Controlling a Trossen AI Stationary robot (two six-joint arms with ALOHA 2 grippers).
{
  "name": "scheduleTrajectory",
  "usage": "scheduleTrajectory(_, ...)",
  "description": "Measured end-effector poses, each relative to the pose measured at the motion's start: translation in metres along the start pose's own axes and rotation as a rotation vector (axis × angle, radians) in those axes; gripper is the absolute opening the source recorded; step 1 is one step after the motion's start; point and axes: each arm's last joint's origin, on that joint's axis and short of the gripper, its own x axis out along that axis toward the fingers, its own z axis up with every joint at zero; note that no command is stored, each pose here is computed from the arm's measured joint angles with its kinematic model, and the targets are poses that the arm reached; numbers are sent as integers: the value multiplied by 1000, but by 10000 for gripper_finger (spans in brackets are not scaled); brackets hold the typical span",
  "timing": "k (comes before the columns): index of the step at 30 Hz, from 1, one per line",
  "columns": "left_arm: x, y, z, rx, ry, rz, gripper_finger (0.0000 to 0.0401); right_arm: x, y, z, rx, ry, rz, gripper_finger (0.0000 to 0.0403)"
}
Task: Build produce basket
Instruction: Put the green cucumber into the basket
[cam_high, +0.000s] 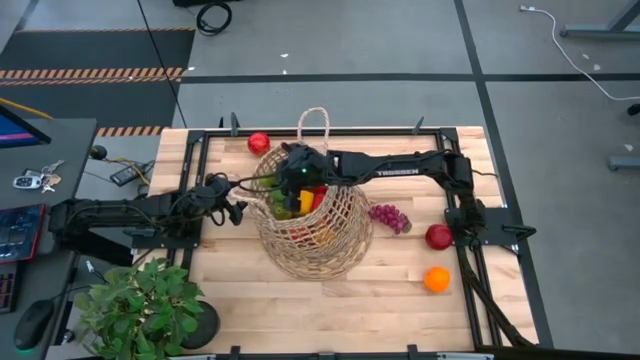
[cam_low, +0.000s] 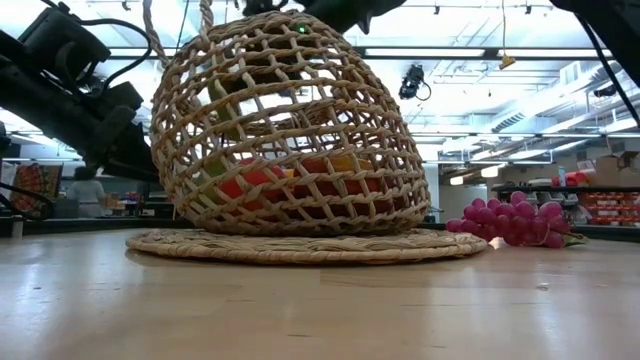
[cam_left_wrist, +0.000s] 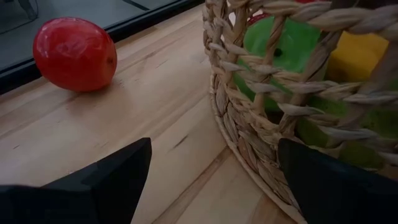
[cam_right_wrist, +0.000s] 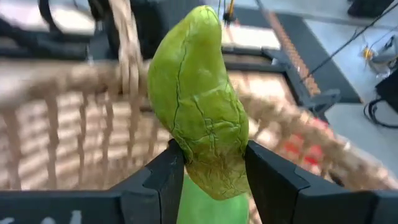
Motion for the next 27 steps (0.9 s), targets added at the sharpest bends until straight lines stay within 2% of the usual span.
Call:
scheduleTrajectory(7, 0, 0, 0, 0, 0, 0, 357, 1, 1, -15, -95, 119, 19, 168)
scheduleTrajectory(15, 0, 0, 0, 0, 0, 0, 357, -1, -4, -31, -62, 279, 32, 168)
scheduleTrajectory(17, 0, 0, 0, -1, 0, 0, 357, -2, -5, -33, -96, 311, -12, 168)
scheduleTrajectory(21, 0, 0, 0, -1, 0, 0, 357, -3, -11, -34, -153, 347, -178, 168)
scheduleTrajectory(27, 0, 0, 0, -1, 0, 0, 357, -5, -12, -38, -175, 395, -220, 168)
